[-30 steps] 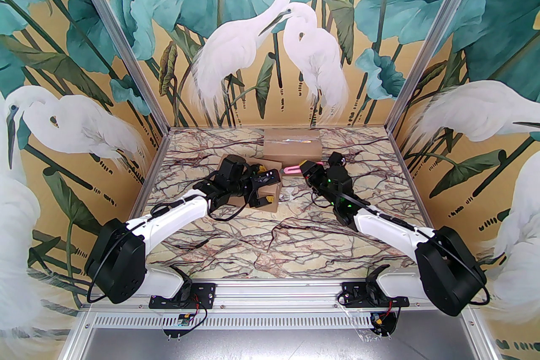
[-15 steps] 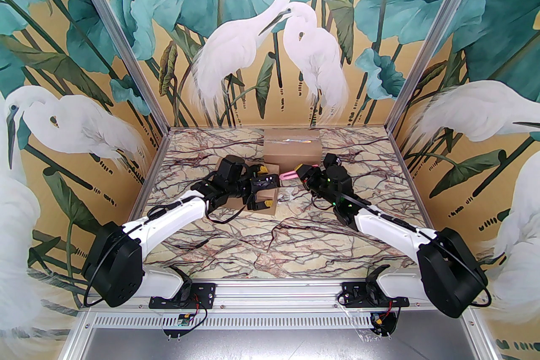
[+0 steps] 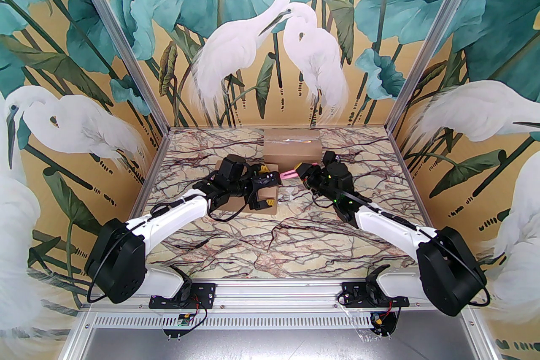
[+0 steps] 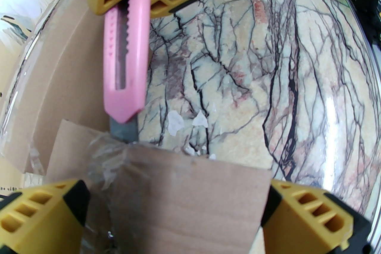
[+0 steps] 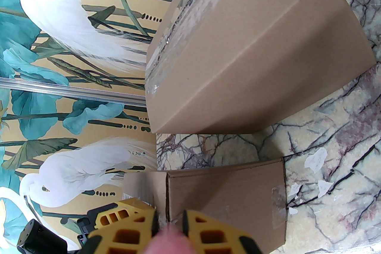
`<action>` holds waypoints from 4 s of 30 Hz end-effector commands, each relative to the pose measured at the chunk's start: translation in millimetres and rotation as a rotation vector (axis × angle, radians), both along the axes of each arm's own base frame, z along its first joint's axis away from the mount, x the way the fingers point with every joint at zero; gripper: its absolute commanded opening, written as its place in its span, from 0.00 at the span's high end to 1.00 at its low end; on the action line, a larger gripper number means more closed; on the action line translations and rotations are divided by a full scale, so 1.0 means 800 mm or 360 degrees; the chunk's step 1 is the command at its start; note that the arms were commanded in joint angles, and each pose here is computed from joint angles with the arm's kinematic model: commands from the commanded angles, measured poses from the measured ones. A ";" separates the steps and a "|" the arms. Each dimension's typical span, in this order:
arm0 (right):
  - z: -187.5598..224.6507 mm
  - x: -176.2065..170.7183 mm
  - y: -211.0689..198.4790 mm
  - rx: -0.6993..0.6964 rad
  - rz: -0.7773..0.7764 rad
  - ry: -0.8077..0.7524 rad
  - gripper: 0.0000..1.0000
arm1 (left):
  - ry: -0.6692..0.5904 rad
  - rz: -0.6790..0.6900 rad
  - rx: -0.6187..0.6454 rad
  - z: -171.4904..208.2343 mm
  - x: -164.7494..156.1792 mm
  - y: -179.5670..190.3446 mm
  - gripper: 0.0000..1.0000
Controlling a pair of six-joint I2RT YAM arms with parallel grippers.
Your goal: Unpack the express box
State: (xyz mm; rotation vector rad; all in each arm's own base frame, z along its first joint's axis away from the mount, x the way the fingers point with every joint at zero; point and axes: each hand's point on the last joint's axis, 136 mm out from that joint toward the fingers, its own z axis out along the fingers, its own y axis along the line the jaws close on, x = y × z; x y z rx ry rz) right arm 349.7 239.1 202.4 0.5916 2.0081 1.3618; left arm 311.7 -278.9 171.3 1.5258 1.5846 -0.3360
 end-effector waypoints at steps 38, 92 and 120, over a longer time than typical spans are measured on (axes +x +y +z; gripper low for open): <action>-0.041 -0.094 0.039 0.0036 0.0598 0.0331 1.00 | -0.0060 0.0144 -0.0200 0.038 0.031 0.016 0.00; -0.016 -0.105 0.004 -0.0001 0.0295 0.0292 1.00 | 0.0154 0.0516 -0.0078 0.009 0.073 -0.013 0.01; -0.001 -0.123 -0.071 -0.0001 0.0167 0.0322 1.00 | 0.0457 0.0559 0.0120 -0.054 0.039 0.029 0.01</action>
